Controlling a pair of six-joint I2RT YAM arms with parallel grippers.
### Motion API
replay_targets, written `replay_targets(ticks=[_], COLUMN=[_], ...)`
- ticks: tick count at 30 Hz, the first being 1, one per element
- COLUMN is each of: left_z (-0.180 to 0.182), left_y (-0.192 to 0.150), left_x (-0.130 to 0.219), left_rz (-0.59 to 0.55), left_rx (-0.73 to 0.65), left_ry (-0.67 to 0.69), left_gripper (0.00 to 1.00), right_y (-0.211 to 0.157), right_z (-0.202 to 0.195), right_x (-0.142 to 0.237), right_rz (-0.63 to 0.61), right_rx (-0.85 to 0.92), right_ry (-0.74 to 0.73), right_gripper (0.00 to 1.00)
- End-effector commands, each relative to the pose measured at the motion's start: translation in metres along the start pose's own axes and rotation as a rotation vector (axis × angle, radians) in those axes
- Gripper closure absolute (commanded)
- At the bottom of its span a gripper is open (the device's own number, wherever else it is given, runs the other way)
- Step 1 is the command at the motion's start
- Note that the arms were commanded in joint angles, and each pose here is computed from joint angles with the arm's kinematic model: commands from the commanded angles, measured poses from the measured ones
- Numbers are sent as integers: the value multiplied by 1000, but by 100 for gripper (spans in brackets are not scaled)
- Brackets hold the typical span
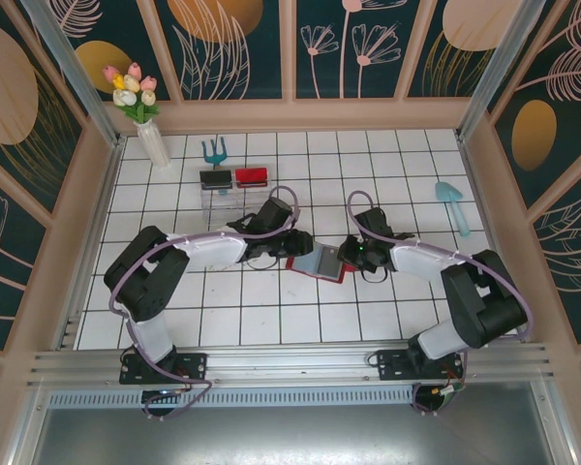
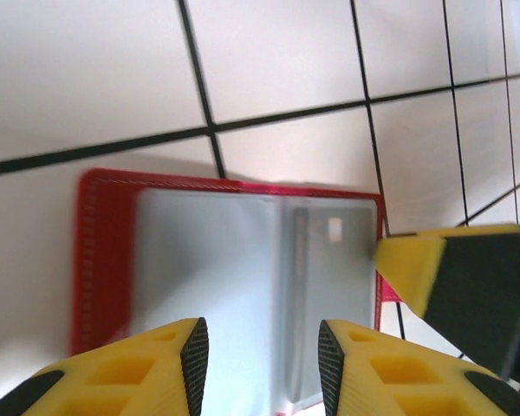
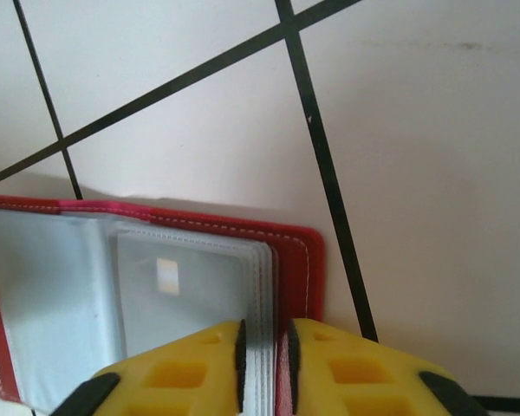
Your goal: Take the credit cards out of the card holder
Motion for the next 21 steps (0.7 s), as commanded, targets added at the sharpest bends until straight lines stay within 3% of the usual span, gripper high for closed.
replay_targets(ticks=[1, 10, 21], left_z=[9, 27, 25], left_y=[-12, -35, -36], left_x=[-2, -11, -9], left_rz=[25, 63, 60], left_rx=[-9, 48, 58], left_ry=[9, 14, -2], left_gripper=[59, 60, 60], right_y=[0, -9, -14], right_z=[12, 21, 12], right_x=[11, 4, -2], right_rz=[5, 41, 45], right_rx=[-20, -37, -17], right_ry=[31, 70, -9], right_gripper=[75, 72, 72])
Point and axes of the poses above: each hand's point on the last joint's axis, 136 mm out from that joint toward the fingers, its own x axis back along the fingers, its own z axis along the line the jaws close on, y = z × x, the point moved 1 cm from there along x, back along the fingers, and after that the axes turned 3 degrees about -x, right-handed, at the moved point
